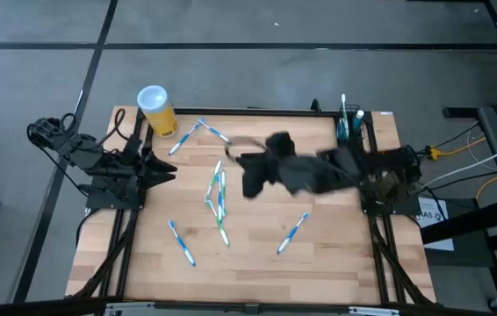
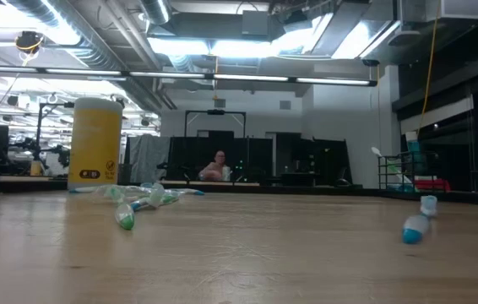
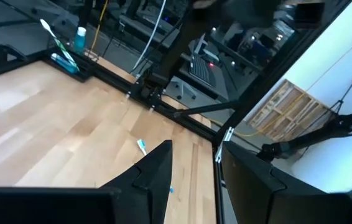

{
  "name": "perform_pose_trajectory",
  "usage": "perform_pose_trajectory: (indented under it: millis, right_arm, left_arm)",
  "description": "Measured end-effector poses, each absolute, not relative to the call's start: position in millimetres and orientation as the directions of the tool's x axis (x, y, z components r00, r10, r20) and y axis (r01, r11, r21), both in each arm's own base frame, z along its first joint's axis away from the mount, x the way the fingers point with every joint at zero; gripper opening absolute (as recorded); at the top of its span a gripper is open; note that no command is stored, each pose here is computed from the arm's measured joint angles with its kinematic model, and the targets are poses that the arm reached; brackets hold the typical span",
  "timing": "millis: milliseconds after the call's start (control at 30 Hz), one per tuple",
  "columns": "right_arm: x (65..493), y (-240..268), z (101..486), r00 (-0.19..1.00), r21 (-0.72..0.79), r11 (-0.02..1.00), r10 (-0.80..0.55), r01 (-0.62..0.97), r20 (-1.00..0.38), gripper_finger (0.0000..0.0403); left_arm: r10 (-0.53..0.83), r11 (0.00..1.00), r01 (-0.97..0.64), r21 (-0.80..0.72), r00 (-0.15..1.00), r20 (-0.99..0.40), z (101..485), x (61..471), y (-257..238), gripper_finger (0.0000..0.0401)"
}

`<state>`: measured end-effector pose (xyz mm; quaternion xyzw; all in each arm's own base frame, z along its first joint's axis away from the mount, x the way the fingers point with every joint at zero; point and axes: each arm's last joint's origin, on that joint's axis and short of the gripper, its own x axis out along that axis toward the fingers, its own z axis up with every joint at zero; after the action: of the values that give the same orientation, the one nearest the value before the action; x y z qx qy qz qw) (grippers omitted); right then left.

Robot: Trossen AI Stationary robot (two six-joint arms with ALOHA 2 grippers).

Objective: Pick & Place toothbrushing station
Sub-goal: Put the blue toothbrush into the mesh organizer

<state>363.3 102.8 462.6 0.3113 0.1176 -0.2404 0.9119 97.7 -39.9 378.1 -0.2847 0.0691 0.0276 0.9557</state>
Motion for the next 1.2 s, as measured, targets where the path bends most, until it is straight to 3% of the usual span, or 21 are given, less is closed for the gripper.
perform_pose_trajectory:
  millis: [167,300,367,467,533,733,900,1100,1200]
  right_arm:
    - [386.9,70.1,435.0,0.814,0.493,0.714,-0.189,0.498,-0.549,0.0091]
    - [394.5,30.4,402.1,0.640,0.401,0.679,-0.132,0.614,-0.757,0.0090]
    - [392.6,10.7,374.4,0.433,0.268,0.625,-0.125,0.733,-0.893,0.0090]
    - [388.4,-9.4,338.7,0.121,0.045,0.490,-0.125,0.871,-0.985,0.0090]
    - [395.0,-15.6,319.6,0.117,0.053,0.448,-0.116,0.893,-0.986,0.0090]
    - [374.3,1.4,265.7,-0.141,-0.157,0.199,-0.091,0.967,-0.986,0.0090]
    - [348.9,51.9,244.0,-0.230,-0.230,-0.011,-0.030,0.973,-0.973,0.0090]
    - [320.9,116.3,242.1,-0.122,-0.093,-0.308,-0.076,0.947,-0.990,0.0090]
    - [321.1,122.7,235.6,-0.105,-0.081,-0.307,-0.062,0.948,-0.993,0.0090]
  left_arm:
    - [0.035,0.832,-0.109,-0.544,0.989,-0.144,378.0,88.8,-34.1,0.0133]
    - [0.040,0.827,-0.107,-0.552,0.990,-0.133,378.7,83.7,-31.0,0.0133]
    - [0.045,0.824,-0.111,-0.556,0.990,-0.131,378.8,82.4,-30.1,0.0133]
    - [0.059,0.819,-0.128,-0.559,0.988,-0.140,377.5,81.0,-28.9,0.0133]
    - [0.062,0.817,-0.131,-0.561,0.988,-0.140,377.5,80.5,-28.5,0.0133]
    - [0.070,0.799,-0.136,-0.586,0.989,-0.133,378.1,80.3,-28.2,0.0133]
    - [0.065,0.799,-0.132,-0.586,0.989,-0.134,378.2,80.6,-28.5,0.0133]
    - [0.036,0.803,-0.111,-0.586,0.990,-0.138,377.8,80.6,-29.3,0.0133]
    - [0.027,0.803,-0.104,-0.586,0.990,-0.139,377.8,80.6,-29.6,0.0133]
